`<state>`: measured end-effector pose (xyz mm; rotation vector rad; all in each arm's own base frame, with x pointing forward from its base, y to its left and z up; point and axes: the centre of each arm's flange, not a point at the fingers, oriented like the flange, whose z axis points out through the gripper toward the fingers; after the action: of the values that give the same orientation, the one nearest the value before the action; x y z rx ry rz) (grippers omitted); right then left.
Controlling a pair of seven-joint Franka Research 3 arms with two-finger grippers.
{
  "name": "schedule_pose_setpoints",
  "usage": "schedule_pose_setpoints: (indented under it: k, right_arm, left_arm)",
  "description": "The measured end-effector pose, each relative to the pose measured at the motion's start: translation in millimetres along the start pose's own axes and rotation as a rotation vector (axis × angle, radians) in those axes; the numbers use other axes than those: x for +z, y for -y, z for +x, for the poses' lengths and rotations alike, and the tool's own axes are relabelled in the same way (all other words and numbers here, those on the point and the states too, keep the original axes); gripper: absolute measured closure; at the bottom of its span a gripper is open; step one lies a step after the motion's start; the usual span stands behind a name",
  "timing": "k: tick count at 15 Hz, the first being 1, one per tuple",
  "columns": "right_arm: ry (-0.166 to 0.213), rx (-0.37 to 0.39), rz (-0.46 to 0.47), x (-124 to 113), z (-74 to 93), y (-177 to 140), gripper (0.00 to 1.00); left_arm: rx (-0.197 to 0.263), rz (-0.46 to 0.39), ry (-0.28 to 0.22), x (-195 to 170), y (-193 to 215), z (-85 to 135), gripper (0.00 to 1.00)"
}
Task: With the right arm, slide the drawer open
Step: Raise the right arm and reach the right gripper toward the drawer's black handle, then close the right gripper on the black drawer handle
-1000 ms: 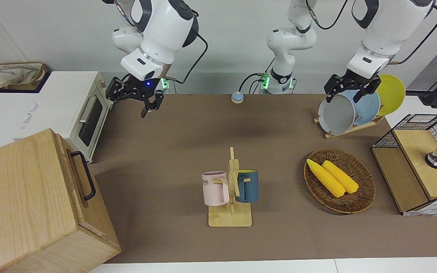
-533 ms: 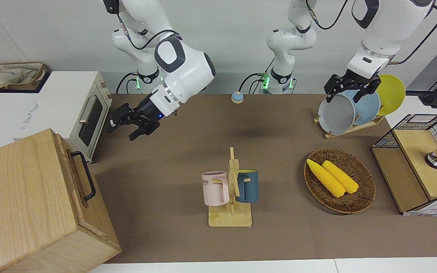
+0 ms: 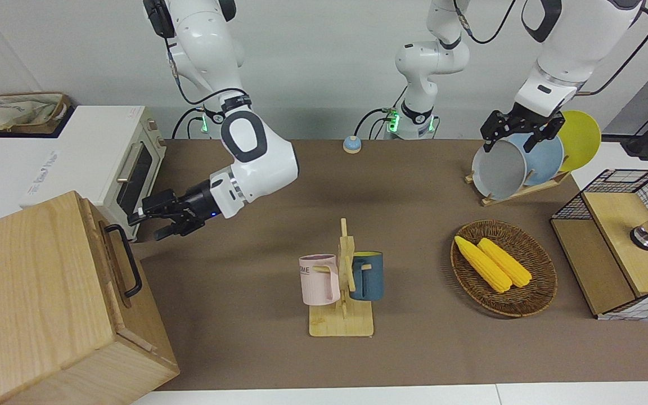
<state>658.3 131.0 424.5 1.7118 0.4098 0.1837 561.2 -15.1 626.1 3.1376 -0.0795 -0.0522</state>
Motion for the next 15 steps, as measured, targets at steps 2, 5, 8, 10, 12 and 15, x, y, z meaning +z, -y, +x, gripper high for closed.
schedule_pose_setpoints:
  k: [2, 5, 8, 10, 12, 15]
  right_arm:
    - [0.005, 0.027, -0.049, 17.3, 2.4, 5.7, 0.02]
    - [-0.011, 0.066, -0.095, 22.4, 6.0, 10.2, 0.02]
    - [-0.045, 0.091, -0.155, 22.2, 10.5, 9.7, 0.02]
    - [-0.098, 0.097, -0.129, 20.8, 15.8, 11.4, 0.02]
    - [-0.141, 0.098, -0.107, 25.3, 19.3, 12.9, 0.02]
    - [-0.163, 0.091, -0.127, 32.0, 20.7, 11.5, 0.03]
  left_arm:
    - [0.000, 0.000, 0.000, 0.0, 0.0, 0.0, 0.00]
    - [0.000, 0.000, 0.000, 0.0, 0.0, 0.0, 0.00]
    - [0.000, 0.000, 0.000, 0.0, 0.0, 0.0, 0.00]
    - [0.000, 0.000, 0.000, 0.0, 0.0, 0.0, 0.00]
    - [0.000, 0.000, 0.000, 0.0, 0.0, 0.0, 0.00]
    - [0.000, 0.000, 0.000, 0.0, 0.0, 0.0, 0.00]
